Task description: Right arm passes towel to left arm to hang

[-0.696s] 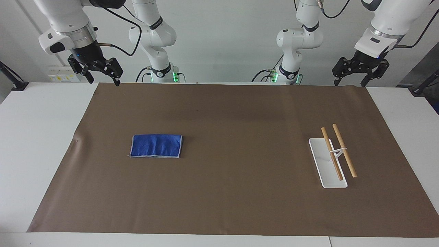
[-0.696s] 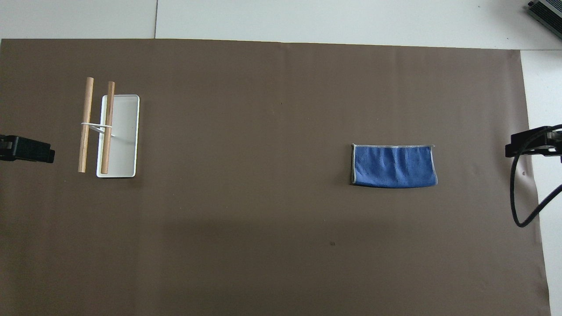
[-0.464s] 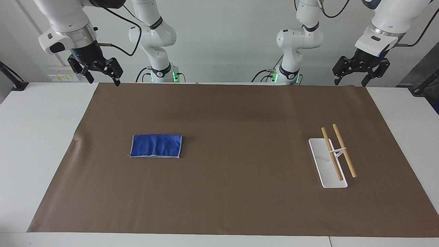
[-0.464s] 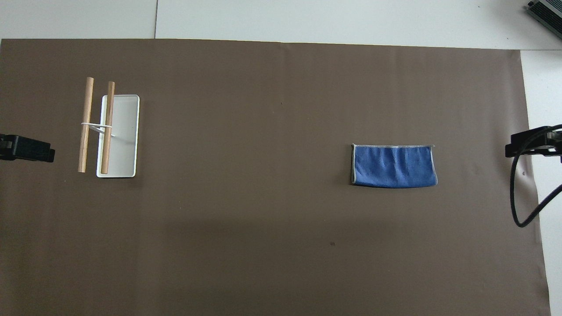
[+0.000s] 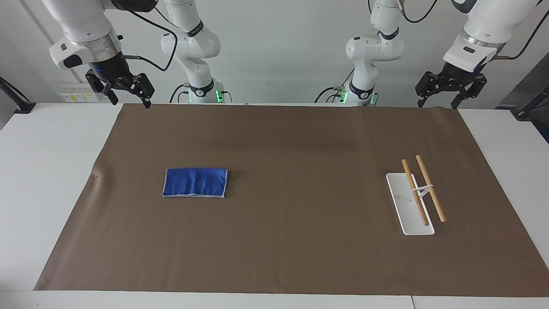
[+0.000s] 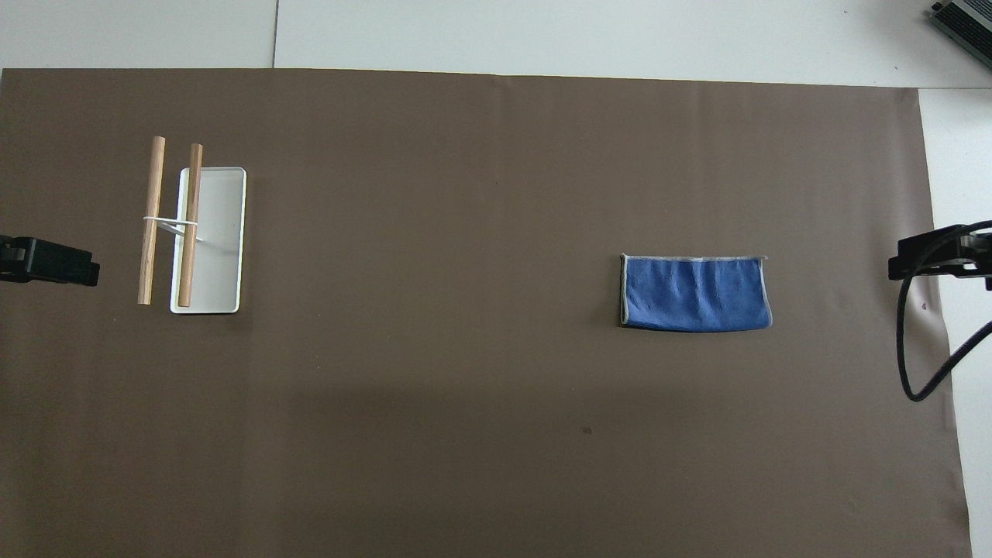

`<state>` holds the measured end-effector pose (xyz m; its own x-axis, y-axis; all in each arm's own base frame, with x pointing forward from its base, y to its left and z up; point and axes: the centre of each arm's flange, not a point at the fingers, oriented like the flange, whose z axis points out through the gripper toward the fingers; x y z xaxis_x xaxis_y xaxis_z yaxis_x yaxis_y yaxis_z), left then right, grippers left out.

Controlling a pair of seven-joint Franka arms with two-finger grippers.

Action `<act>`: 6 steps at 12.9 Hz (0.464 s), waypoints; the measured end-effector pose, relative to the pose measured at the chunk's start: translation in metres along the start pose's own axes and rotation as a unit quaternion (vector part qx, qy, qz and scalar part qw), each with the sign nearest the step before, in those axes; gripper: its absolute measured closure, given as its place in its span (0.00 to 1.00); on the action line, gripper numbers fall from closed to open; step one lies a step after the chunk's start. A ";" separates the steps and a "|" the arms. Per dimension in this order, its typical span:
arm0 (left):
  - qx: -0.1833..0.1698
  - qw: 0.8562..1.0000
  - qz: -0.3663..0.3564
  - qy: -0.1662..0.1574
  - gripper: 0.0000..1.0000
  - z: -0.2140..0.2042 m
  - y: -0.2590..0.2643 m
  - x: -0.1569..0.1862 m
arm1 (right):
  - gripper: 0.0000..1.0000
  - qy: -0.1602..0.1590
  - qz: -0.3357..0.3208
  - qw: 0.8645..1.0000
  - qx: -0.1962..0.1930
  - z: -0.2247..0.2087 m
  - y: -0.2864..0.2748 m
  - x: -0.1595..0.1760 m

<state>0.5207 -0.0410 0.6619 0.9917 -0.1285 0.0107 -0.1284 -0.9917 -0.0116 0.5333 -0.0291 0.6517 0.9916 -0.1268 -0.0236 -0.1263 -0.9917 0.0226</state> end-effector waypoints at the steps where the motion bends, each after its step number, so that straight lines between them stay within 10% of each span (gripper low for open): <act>1: 0.000 1.000 0.000 -0.001 0.00 0.000 0.000 0.000 | 0.00 0.000 0.000 1.000 0.000 0.000 0.000 0.000; 6: 0.000 1.000 0.000 -0.005 0.00 0.004 0.000 0.000 | 0.00 -0.005 0.000 1.000 0.000 0.004 0.000 0.000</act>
<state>0.5205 -0.0412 0.6580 0.9917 -0.1283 0.0006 -0.1282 -0.9917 -0.0111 0.5332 -0.0291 0.6475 0.9914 -0.1267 -0.0328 -0.1260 -0.9918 0.0233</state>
